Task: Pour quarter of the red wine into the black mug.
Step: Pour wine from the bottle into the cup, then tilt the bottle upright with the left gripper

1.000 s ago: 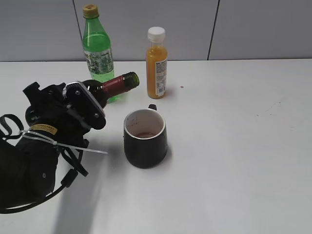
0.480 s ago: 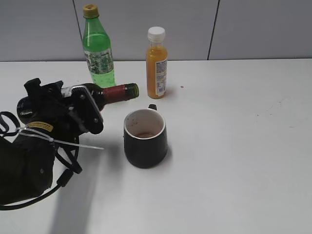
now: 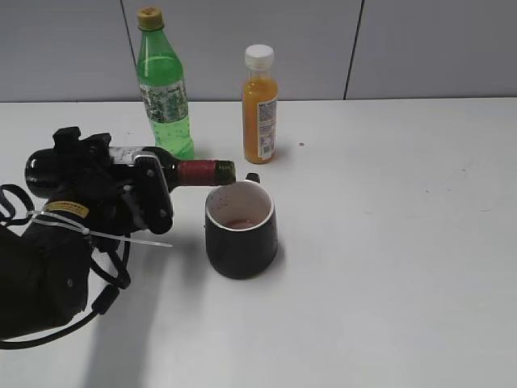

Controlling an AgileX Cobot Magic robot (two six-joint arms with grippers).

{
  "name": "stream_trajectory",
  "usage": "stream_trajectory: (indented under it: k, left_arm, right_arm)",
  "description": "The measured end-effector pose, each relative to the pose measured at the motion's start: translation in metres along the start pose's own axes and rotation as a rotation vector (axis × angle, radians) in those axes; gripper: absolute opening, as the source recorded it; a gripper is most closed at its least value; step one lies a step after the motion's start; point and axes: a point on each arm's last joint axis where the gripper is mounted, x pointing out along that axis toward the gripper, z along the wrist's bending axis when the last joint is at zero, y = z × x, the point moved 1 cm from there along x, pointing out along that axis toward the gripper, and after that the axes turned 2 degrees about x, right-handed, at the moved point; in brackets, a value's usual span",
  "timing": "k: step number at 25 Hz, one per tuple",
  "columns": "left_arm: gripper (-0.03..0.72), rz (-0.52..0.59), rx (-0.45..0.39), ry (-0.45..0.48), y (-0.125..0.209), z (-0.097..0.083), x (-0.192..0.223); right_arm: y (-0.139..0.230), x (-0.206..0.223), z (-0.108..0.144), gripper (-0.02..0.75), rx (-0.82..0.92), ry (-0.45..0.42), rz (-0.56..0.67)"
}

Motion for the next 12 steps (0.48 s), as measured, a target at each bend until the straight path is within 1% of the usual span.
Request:
stream_trajectory:
  k: [5,12]
  left_arm:
    - [0.545,-0.003,0.077,-0.001,-0.0003,0.0001,0.0000]
    - [0.545,-0.008,0.125,-0.003,-0.0009,0.0002,0.0000]
  right_arm:
    - [0.0000,0.0000,0.0000,0.587,0.000,0.000,0.000]
    - [0.0000,0.0000,0.0000,0.587,0.000,0.000,0.000]
